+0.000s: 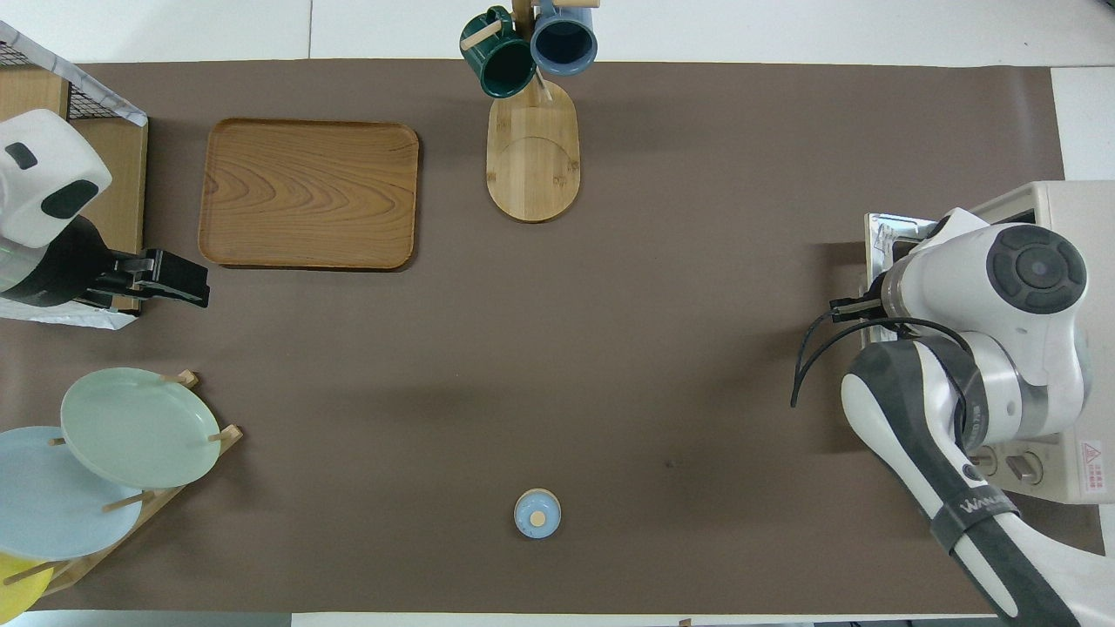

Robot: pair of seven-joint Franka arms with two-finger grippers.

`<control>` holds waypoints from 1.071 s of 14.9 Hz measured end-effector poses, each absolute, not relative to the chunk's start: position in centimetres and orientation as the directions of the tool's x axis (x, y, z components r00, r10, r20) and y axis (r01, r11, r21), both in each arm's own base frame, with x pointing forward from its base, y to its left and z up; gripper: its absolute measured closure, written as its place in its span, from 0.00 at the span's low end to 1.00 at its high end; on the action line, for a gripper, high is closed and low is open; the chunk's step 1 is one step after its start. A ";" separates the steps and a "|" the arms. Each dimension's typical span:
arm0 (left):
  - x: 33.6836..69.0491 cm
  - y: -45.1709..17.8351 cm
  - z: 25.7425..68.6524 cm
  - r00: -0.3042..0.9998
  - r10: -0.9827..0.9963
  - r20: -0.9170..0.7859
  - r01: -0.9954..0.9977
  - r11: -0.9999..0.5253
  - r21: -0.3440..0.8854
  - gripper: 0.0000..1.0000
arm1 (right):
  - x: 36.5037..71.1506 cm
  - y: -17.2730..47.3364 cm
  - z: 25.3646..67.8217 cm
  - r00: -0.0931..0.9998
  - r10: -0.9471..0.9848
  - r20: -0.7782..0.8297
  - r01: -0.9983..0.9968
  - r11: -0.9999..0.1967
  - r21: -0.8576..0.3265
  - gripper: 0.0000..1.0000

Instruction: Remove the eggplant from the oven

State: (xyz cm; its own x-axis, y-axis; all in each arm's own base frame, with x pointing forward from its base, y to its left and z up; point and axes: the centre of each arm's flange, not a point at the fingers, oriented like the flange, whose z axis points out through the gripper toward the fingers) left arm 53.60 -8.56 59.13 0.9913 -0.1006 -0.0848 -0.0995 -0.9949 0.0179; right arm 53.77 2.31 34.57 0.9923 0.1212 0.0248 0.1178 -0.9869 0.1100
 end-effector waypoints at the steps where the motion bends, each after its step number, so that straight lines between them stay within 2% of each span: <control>1: 53.6 -8.6 59.1 0.991 -0.101 -0.085 -0.099 -0.995 0.018 0.00 | 53.9 2.3 34.0 0.994 0.112 0.021 0.109 -0.989 0.099 0.99; 6: 53.6 -8.6 59.1 0.991 -0.101 -0.085 -0.099 -0.995 0.018 0.00 | 54.2 2.2 31.3 0.997 0.078 0.003 0.078 -0.994 0.072 0.99; 10: 53.6 -8.6 59.1 0.991 -0.101 -0.085 -0.099 -0.995 0.018 0.00 | 54.3 2.9 31.1 0.999 0.041 0.004 0.040 -0.998 0.051 0.99; 14: 53.6 -8.6 59.1 0.991 -0.101 -0.085 -0.100 -0.995 0.018 0.00 | 55.7 4.8 34.8 0.999 0.042 -0.021 0.042 -0.999 0.024 0.99; 16: 53.6 -8.6 59.1 0.991 -0.101 -0.085 -0.100 -0.995 0.018 0.00 | 56.4 4.8 38.4 0.998 0.046 -0.042 0.047 -0.998 0.033 0.85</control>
State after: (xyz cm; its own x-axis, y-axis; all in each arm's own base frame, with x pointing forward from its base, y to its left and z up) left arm 53.59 -8.57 59.13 0.9913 -0.1009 -0.0848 -0.0997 -0.9949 0.0179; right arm 56.36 4.83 38.41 0.9981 0.0456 -0.0424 0.0471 -0.9983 0.0333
